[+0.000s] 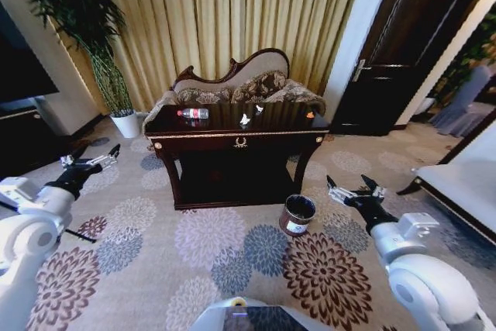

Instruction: Move to the front of the table and place the trash on the table into the trash bin.

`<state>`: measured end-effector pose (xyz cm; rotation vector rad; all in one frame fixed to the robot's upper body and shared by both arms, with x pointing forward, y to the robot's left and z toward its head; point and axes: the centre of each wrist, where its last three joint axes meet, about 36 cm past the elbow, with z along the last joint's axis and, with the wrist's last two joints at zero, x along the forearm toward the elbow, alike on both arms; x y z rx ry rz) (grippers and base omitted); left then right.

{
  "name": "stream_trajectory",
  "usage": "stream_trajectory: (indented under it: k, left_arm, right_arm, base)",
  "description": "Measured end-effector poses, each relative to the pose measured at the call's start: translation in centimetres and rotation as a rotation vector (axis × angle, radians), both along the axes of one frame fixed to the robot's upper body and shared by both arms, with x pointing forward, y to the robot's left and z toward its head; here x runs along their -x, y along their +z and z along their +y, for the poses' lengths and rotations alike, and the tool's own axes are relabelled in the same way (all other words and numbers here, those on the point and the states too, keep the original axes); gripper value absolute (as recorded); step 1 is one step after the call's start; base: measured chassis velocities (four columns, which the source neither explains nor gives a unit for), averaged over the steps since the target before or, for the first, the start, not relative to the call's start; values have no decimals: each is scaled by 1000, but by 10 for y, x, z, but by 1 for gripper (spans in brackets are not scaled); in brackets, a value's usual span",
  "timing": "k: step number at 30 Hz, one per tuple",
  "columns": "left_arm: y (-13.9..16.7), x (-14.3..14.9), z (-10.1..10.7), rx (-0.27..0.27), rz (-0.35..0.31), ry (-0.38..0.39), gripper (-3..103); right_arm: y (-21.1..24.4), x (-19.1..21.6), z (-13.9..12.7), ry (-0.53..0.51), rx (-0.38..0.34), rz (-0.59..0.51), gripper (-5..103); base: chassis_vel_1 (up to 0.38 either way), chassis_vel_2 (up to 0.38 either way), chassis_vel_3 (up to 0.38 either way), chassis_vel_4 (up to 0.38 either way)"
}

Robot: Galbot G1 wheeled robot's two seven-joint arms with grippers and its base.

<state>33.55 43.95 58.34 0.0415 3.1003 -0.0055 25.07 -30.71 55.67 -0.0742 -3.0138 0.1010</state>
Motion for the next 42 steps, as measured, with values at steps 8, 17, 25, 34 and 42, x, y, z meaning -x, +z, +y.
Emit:
stream_trajectory:
  k: [8,17,25,34,42]
  left_arm:
    - [0,0,0,0,0,-1,100]
    - [0,1,0,0,0,-1,100]
    - [0,1,-1,0,-1,-4,100]
    - [0,0,-1,-2,-1,-5,100]
    - [0,0,-2,-2,0,-10,100]
  right_arm:
    - [0,0,0,0,0,1,100]
    - [-1,0,1,1,-1,1,100]
    - [-1,0,1,3,-1,0,100]
    - [-1,0,2,12,-6,-3,100]
    - [-1,-1,2,16,-7,-6,100]
  base:
    - [-133,116,134,-119]
    - [-136,133,134,-131]
    - [-136,123,116,-140]
    - [-133,156,137,-160]
    - [-172,149,162,-164]
